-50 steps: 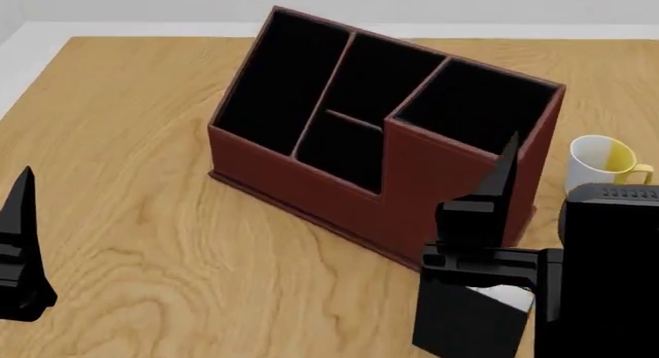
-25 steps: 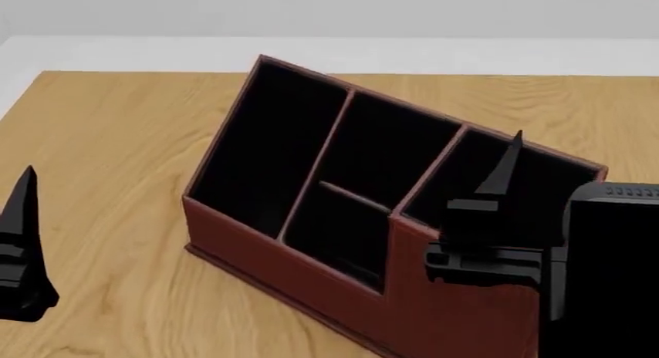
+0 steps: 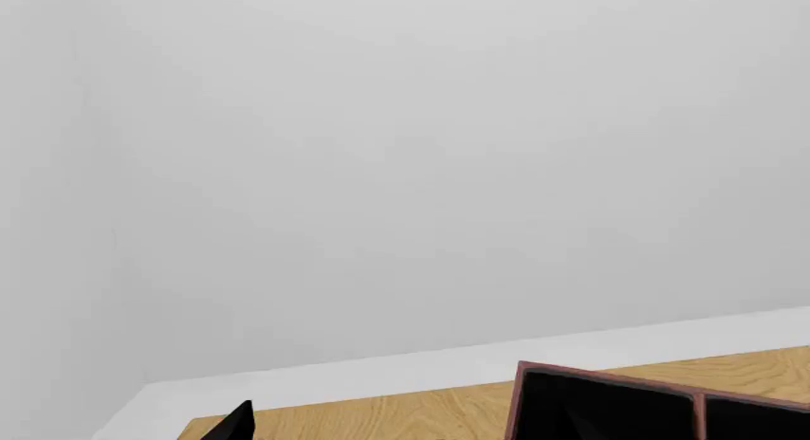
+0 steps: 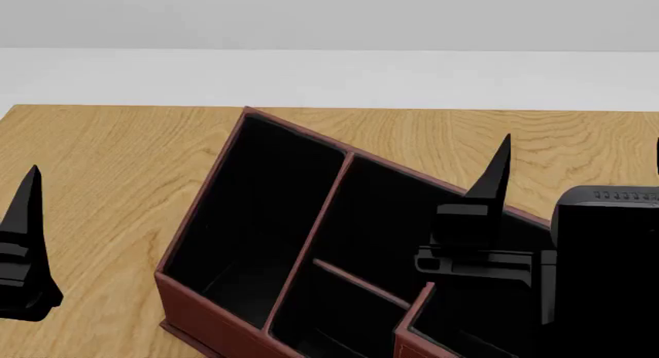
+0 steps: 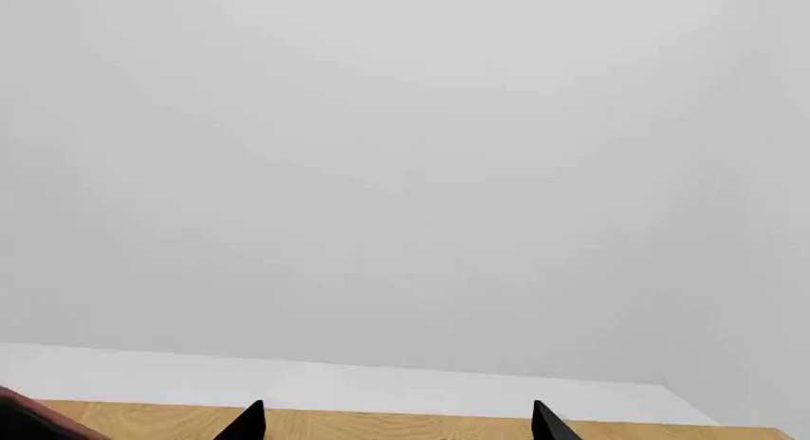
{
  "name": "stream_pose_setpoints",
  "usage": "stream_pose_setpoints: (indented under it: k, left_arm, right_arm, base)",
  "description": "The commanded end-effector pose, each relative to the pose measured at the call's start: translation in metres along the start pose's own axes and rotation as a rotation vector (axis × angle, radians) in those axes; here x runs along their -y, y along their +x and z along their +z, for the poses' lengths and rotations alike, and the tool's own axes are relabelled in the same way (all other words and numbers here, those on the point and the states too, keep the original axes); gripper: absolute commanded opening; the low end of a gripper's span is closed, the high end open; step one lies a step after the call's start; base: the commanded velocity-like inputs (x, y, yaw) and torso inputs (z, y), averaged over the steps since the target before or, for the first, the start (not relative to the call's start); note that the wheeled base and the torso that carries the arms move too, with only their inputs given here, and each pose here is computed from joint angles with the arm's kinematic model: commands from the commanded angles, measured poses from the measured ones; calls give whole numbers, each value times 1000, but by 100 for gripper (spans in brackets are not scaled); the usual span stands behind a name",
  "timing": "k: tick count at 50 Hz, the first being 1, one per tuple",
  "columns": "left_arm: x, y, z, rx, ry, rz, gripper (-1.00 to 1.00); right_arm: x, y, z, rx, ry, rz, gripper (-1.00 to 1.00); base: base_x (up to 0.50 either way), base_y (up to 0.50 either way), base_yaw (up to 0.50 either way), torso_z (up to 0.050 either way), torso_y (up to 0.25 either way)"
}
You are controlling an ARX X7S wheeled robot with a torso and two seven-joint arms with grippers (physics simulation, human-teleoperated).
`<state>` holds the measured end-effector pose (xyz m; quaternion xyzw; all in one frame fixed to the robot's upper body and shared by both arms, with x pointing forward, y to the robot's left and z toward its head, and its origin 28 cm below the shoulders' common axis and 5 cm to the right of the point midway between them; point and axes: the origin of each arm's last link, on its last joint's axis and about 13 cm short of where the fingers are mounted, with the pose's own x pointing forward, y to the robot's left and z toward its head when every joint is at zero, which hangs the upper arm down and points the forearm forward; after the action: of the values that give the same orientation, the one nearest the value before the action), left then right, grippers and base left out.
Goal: Pick up the book and place it in the front compartment of the caddy.
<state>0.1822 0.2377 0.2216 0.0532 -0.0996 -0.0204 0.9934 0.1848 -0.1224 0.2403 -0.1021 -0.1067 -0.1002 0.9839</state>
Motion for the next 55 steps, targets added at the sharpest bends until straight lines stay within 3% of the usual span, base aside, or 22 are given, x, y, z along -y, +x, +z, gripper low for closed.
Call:
stream_pose_setpoints:
  k: [1,22,32,46,55]
  left_arm:
    - [-1,-1,-1,-3,2,1,100]
    - [1,-2,-7,-10,-8,-7,100]
    - [1,-2,-4,-2,-3,-9,100]
    - [2,-1,-2,4,0,-12,100]
    - [2,-2,-2,5,-1,-13,100]
  right_arm:
    - [3,-4,2,-21,-5,64,100]
    - [43,-33,38,-205,-170,211,100]
    - [52,-48,58,-288,-203,296,100]
    - [60,-73,74,-383,-365,487,100]
    - [61,-89,78,-439,-392,553,100]
  base:
    - [0,0,0,0,0]
    - [0,0,0,0,0]
    - [0,0,0,0,0]
    - [0,0,0,0,0]
    - [0,0,0,0,0]
